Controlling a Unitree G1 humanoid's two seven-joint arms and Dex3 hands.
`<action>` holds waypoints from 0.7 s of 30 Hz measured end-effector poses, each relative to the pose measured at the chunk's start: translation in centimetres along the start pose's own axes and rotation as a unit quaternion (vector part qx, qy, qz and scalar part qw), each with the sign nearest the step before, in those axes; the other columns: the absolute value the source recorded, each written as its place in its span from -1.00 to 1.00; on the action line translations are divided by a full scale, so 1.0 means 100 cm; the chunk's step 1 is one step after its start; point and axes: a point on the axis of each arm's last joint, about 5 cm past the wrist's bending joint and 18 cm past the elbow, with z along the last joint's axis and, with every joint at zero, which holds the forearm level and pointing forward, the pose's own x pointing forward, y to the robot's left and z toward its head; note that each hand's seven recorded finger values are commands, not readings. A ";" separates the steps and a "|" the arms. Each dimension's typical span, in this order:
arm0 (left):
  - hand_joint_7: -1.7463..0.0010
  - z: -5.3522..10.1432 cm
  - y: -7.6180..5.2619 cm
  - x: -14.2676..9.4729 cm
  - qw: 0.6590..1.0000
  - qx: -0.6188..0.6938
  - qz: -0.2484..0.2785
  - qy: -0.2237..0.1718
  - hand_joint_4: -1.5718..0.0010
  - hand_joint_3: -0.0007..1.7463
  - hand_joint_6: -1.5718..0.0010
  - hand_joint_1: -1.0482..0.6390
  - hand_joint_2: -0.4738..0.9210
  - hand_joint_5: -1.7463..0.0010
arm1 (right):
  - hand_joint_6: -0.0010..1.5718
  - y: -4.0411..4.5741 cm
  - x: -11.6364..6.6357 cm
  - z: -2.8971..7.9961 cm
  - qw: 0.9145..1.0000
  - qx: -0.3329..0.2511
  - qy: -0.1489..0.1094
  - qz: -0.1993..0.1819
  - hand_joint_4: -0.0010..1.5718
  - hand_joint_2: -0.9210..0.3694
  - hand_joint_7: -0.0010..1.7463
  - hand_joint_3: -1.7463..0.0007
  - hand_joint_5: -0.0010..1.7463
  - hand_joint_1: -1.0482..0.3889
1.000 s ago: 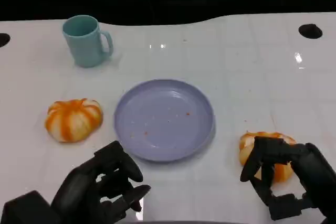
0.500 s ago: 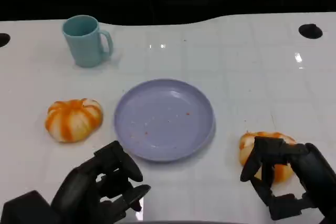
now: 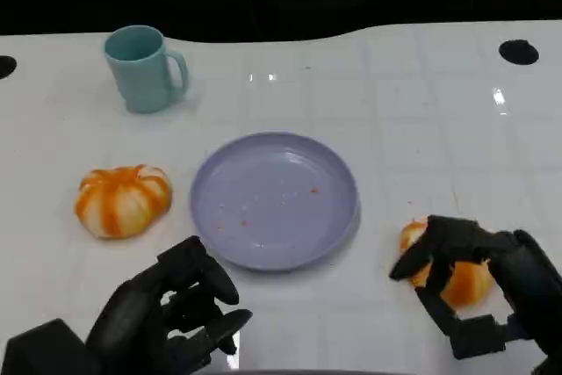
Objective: Grasp the bread from the table and place it into the plate.
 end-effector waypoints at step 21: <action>-0.99 0.000 -0.004 0.001 1.000 0.011 -0.002 0.004 0.15 -0.73 0.46 -0.36 1.00 -1.00 | -0.48 -0.0664 0.008 0.063 0.904 -0.379 0.076 0.182 -0.69 -0.85 -0.98 1.00 -0.62 -0.18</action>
